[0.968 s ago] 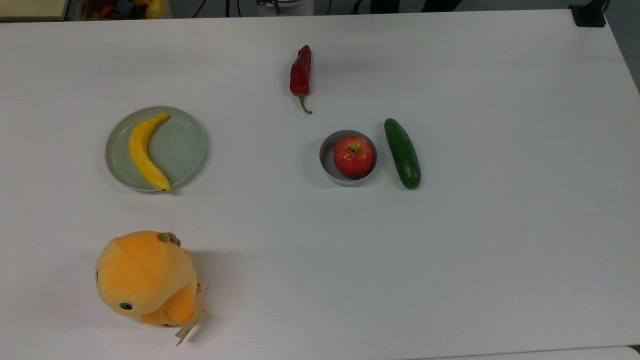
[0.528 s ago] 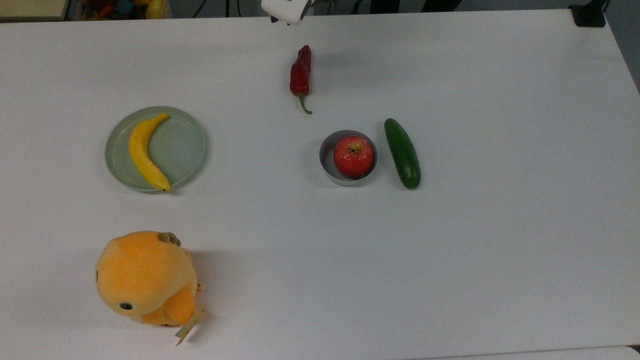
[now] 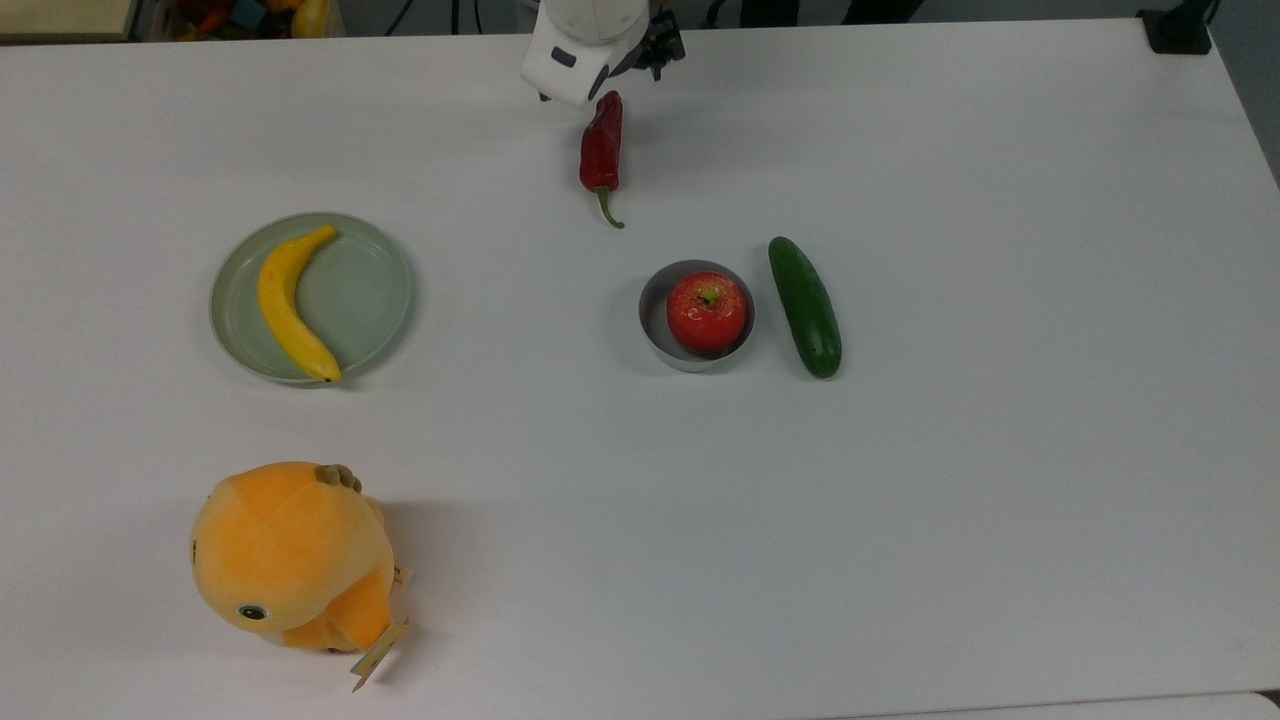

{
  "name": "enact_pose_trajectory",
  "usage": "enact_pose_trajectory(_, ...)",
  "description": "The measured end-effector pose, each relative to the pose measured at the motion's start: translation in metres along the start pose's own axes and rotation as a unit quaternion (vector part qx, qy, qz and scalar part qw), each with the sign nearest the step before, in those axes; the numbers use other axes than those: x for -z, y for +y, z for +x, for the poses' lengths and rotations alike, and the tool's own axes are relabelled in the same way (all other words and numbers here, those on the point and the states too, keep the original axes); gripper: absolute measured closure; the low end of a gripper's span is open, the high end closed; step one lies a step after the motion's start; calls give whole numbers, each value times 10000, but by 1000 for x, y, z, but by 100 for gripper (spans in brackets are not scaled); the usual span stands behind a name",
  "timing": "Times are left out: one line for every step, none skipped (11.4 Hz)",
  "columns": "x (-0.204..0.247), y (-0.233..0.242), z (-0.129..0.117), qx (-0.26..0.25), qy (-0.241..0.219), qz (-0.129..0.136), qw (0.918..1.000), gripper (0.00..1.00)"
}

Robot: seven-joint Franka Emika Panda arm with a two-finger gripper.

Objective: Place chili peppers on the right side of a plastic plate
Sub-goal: 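Move the gripper down over the red chili pepper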

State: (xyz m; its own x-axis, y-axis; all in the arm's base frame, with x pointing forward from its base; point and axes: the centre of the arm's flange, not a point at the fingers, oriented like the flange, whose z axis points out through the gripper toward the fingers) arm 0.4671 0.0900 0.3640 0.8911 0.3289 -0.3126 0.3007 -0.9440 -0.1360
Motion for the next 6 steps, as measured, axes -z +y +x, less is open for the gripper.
enact_pose_trajectory(-13,4,1,-48,131,-25,9999,0)
enact_pose_trajectory(-27,7,1,-97,291,-61,9995,0)
enact_pose_trajectory(-37,8,2,-123,426,-93,9990,0)
enact_pose_trajectory(-41,10,2,-162,537,-115,9984,0)
enact_pose_trajectory(-40,13,4,-214,665,-132,9975,0)
enact_pose_trajectory(-37,17,6,-256,783,-145,9965,0)
